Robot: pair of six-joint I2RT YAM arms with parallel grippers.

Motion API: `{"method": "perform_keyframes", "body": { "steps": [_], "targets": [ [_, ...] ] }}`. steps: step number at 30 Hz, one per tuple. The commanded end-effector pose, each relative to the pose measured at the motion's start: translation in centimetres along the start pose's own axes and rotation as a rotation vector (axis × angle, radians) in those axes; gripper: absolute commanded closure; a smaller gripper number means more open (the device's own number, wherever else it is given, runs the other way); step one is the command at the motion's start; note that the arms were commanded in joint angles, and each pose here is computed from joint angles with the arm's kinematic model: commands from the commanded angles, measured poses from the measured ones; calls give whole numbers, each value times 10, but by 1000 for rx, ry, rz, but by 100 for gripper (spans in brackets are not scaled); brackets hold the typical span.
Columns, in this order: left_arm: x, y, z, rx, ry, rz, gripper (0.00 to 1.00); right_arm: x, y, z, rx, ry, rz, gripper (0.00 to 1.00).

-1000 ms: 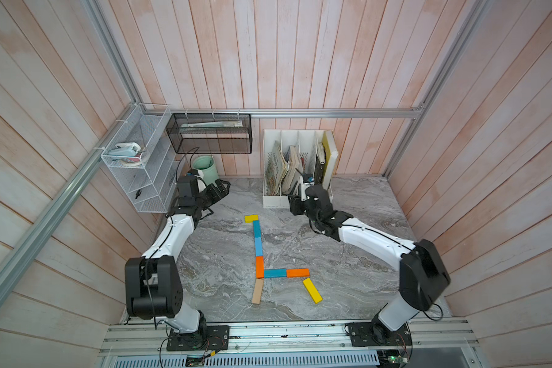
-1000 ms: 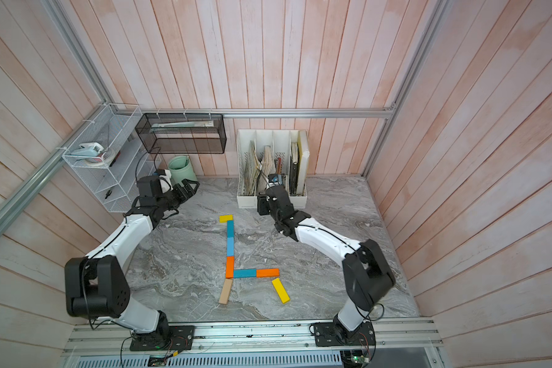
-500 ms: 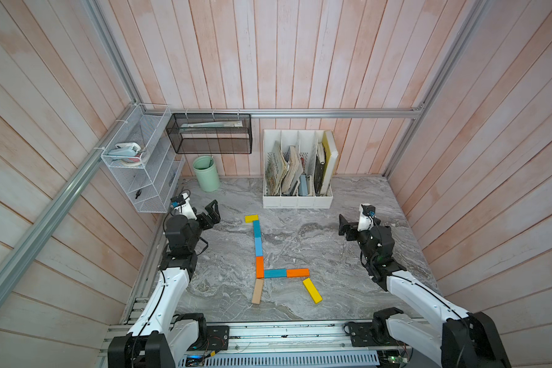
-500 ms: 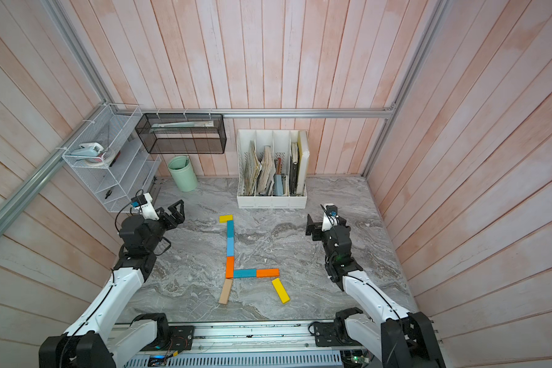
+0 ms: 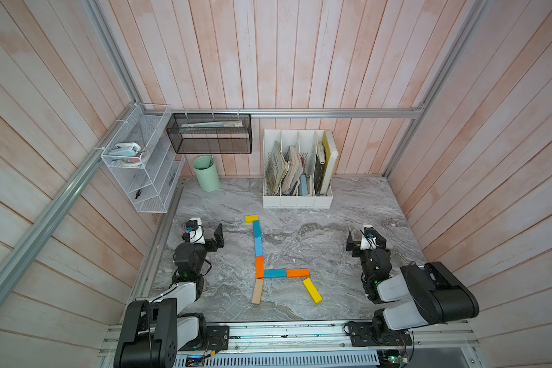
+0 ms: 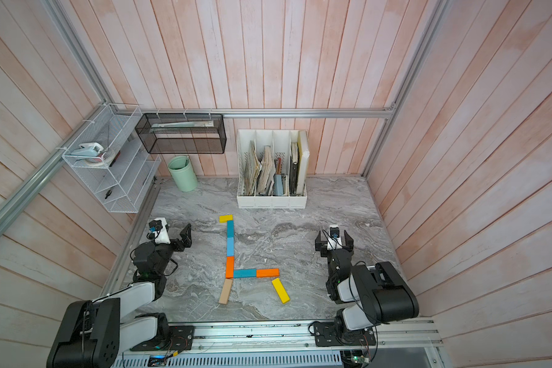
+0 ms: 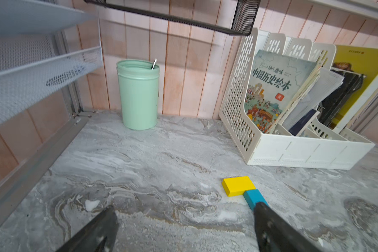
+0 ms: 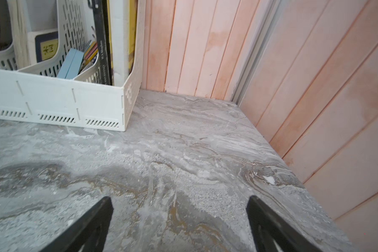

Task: Assemble a giraffe with building blocks
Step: Reset both arms

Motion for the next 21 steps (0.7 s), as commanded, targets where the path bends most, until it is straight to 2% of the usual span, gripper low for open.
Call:
{"method": "perform_keyframes", "body": {
  "steps": [1,4,7,11,13,16,21],
  "targets": [
    [1,-1,5,-66,20,-53,0,8,13,-16,-87,-72,-184,2],
    [2,-5,5,-91,-23,-93,0,2,14,-12,-60,7,-174,2],
    [-5,-12,8,-89,-29,-81,0,-2,15,-13,-65,2,-174,2],
    [-8,-21,15,-80,-5,-107,0,-18,13,-16,-91,1,-105,2],
    [-17,-22,15,-85,-11,-40,0,-25,12,-18,-105,1,-73,2],
    [-34,-24,11,-107,-92,75,0,-31,11,-20,-116,10,-56,2],
    [-35,-23,12,-99,-77,53,0,-34,10,-22,-129,22,-46,2]
  ]
}}
Point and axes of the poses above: each gripper's point midway between its finger pads, its own x axis back along the fingers, its own z axis along the line the jaws close on, y = z × x, the point moved 10 cm from there along x, back along the fingers, and after that the axes turned 15 degrees about x, right-handed, at the moved point
